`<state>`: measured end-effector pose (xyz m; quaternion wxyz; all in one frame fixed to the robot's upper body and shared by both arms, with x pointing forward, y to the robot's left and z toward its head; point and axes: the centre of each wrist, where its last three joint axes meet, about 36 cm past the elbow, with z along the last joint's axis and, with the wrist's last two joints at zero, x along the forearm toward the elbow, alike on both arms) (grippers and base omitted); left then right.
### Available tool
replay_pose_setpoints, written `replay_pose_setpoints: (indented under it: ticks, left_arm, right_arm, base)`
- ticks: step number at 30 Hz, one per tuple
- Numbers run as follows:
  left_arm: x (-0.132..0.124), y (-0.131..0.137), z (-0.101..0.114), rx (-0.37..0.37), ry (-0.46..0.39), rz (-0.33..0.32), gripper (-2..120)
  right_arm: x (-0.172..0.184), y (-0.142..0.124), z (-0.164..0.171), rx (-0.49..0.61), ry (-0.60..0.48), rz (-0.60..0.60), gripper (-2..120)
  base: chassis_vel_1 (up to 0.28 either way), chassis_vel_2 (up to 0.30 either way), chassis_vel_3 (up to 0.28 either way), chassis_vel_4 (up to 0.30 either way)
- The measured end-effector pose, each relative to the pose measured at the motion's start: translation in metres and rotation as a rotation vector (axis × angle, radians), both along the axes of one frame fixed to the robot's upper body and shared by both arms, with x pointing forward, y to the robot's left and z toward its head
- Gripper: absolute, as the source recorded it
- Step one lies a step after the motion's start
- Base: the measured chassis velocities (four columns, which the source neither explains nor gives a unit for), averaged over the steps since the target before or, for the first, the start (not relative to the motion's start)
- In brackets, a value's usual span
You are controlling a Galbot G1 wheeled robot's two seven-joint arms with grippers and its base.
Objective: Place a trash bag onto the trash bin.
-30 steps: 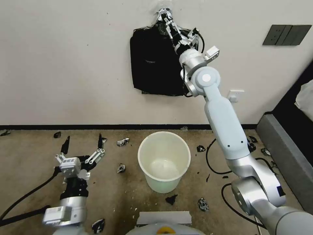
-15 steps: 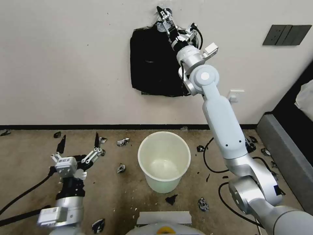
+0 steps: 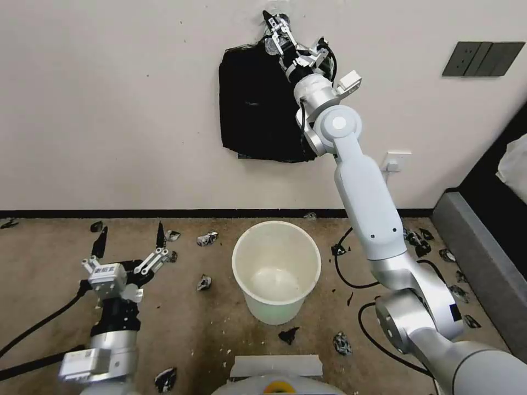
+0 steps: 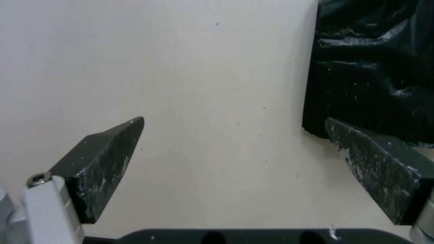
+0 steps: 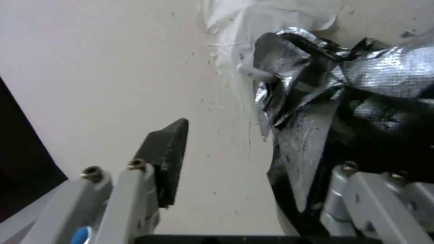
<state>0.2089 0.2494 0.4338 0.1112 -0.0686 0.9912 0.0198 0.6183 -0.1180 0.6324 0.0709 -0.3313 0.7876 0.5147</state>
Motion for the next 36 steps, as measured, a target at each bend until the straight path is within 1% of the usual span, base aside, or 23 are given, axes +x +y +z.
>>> replay_pose_setpoints:
  ticks: [1,2,5,6,9,10,13,14,16,17,21,27,32,35,36]
  left_arm:
    - [0.0,0.0,0.0,-0.001,0.0,0.0,100]
    - [0.0,0.0,0.0,-0.001,0.0,0.0,100]
    - [0.0,0.0,0.0,-0.003,-0.002,0.0,100]
    - [0.0,0.0,0.0,-0.003,-0.002,0.0,100]
    - [0.001,0.0,0.0,-0.004,-0.003,0.0,100]
    - [0.001,0.0,0.0,-0.004,-0.003,0.0,100]
    - [0.0,0.0,-0.001,-0.007,0.0,0.001,100]
    - [0.0,0.0,-0.001,-0.007,0.0,0.001,100]
    - [0.001,0.0,-0.001,-0.007,0.0,0.001,100]
    - [0.001,0.0,-0.001,-0.007,0.0,0.001,100]
    - [0.0,0.0,-0.001,-0.007,0.001,0.003,100]
    - [-0.001,0.0,-0.001,-0.01,0.003,0.005,100]
    - [0.0,-0.001,-0.001,-0.016,0.002,0.005,100]
    - [-0.001,-0.002,-0.002,-0.021,0.005,0.006,100]
    - [-0.001,-0.002,-0.002,-0.021,0.005,0.006,100]
  right_arm:
    - [0.001,0.0,-0.001,-0.001,0.002,-0.004,49]
    - [0.001,0.0,-0.001,-0.001,0.002,-0.004,49]
    - [0.004,-0.001,-0.005,-0.004,0.006,-0.02,36]
    - [0.004,-0.001,-0.005,-0.004,0.006,-0.02,36]
    - [0.004,-0.002,-0.008,0.001,0.008,-0.025,21]
    - [0.004,-0.002,-0.008,0.001,0.008,-0.025,21]
    - [0.002,-0.002,-0.01,0.002,0.002,-0.023,6]
    - [0.002,-0.002,-0.01,0.002,0.002,-0.023,6]
    - [0.003,-0.002,-0.011,0.004,-0.013,-0.036,0]
    - [0.004,-0.002,-0.014,-0.006,-0.03,-0.055,0]
    - [0.005,-0.002,-0.017,-0.025,-0.071,-0.069,0]
    - [-0.006,-0.002,-0.026,-0.054,-0.115,-0.044,0]
    - [-0.023,-0.003,-0.038,-0.087,-0.133,-0.024,0]
    - [-0.045,-0.005,-0.052,-0.154,-0.173,-0.01,0]
    - [-0.045,-0.005,-0.052,-0.154,-0.173,-0.01,0]
  base:
    - [0.0,0.0,0.0,0.0]
    - [0.0,0.0,0.0,0.0]
    - [0.0,0.0,0.0,0.0]
    - [0.0,0.0,0.0,0.0]
    - [0.0,0.0,0.0,0.0]
    - [0.0,0.0,0.0,0.0]
    - [0.0,0.0,0.0,0.0]
    - [0.0,0.0,0.0,0.0]
    - [0.0,0.0,0.0,0.0]
    - [0.0,0.0,0.0,0.0]
    - [0.0,0.0,0.0,0.0]
    - [0.0,0.0,0.0,0.0]
    - [0.0,0.0,0.0,0.0]
    - [0.0,0.0,0.0,0.0]
    - [0.0,0.0,0.0,0.0]
